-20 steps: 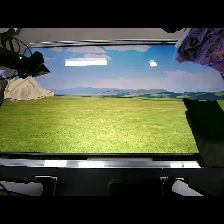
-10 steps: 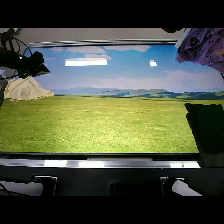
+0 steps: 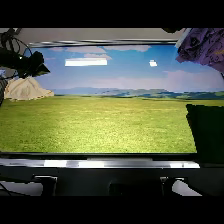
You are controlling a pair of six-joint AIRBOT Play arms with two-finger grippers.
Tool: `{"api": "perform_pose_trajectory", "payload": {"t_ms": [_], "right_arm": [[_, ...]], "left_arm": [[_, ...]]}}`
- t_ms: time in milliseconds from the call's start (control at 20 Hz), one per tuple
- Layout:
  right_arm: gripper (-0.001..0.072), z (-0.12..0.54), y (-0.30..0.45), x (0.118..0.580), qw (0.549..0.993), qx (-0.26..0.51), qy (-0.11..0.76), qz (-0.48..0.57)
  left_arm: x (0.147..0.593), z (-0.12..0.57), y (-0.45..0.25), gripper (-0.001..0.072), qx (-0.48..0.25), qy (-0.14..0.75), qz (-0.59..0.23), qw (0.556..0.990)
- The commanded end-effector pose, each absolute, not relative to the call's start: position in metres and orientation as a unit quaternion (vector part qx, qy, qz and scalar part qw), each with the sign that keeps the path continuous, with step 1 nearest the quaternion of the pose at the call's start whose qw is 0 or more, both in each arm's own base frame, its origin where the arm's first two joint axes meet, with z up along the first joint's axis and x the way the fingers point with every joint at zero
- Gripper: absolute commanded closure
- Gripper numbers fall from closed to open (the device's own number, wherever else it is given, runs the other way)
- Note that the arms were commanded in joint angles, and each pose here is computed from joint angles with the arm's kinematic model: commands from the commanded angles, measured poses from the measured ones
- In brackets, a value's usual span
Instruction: Fold the clothes and pants, and hang the long-sleeved shirts on hangers.
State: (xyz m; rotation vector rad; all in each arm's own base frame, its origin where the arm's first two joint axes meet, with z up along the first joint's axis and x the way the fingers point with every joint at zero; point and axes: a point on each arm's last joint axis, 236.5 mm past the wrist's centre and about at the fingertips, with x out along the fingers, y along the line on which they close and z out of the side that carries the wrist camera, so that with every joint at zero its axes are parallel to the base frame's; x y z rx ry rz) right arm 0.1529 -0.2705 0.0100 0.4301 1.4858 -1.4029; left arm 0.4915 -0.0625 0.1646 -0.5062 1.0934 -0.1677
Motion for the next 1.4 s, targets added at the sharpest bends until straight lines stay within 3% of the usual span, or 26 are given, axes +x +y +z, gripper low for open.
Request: {"api": "perform_pose_trajectory", "payload": {"t_ms": [0, 100, 250, 350, 400, 450, 600, 850, 1100, 1350], "right_arm": [[0.0198, 0.015, -0.278, 0.157, 0.515, 0.163, 0.613, -0.576], [0.0342, 0.016, -0.273, 0.198, 0.576, 0.204, 0.590, -0.527], [0.0570, 0.043, -0.242, 0.311, 0.728, 0.258, 0.517, -0.369], [0.0628, 0.083, -0.199, 0.382, 0.820, 0.213, 0.463, -0.261], [0.0685, 0.097, -0.170, 0.403, 0.847, 0.186, 0.448, -0.218], [0.0685, 0.106, -0.137, 0.420, 0.865, 0.165, 0.438, -0.181], [0.0685, 0.110, -0.028, 0.441, 0.883, 0.112, 0.450, -0.072], [0.0685, 0.108, 0.116, 0.423, 0.879, 0.035, 0.469, 0.074], [0.0684, 0.108, 0.169, 0.405, 0.873, 0.005, 0.470, 0.129], [0.0684, 0.111, 0.162, 0.412, 0.881, -0.008, 0.458, 0.120]], "left_arm": [[0.491, 0.165, -0.063, 0.0688, -0.238, 0.513, -0.079, 0.821], [0.491, 0.167, -0.061, 0.0688, -0.237, 0.511, -0.078, 0.822], [0.486, 0.182, -0.050, 0.0688, -0.214, 0.495, -0.074, 0.839], [0.475, 0.195, -0.036, 0.0689, -0.183, 0.485, -0.055, 0.853], [0.467, 0.202, -0.028, 0.0689, -0.162, 0.482, -0.043, 0.860], [0.459, 0.208, -0.024, 0.0689, -0.144, 0.477, -0.038, 0.866], [0.428, 0.212, -0.028, 0.0689, -0.093, 0.476, -0.054, 0.873], [0.383, 0.192, -0.034, 0.0689, -0.055, 0.492, -0.049, 0.868], [0.369, 0.187, -0.027, 0.0688, -0.031, 0.497, -0.026, 0.867], [0.361, 0.181, -0.026, 0.0687, -0.033, 0.517, -0.024, 0.855]]}}
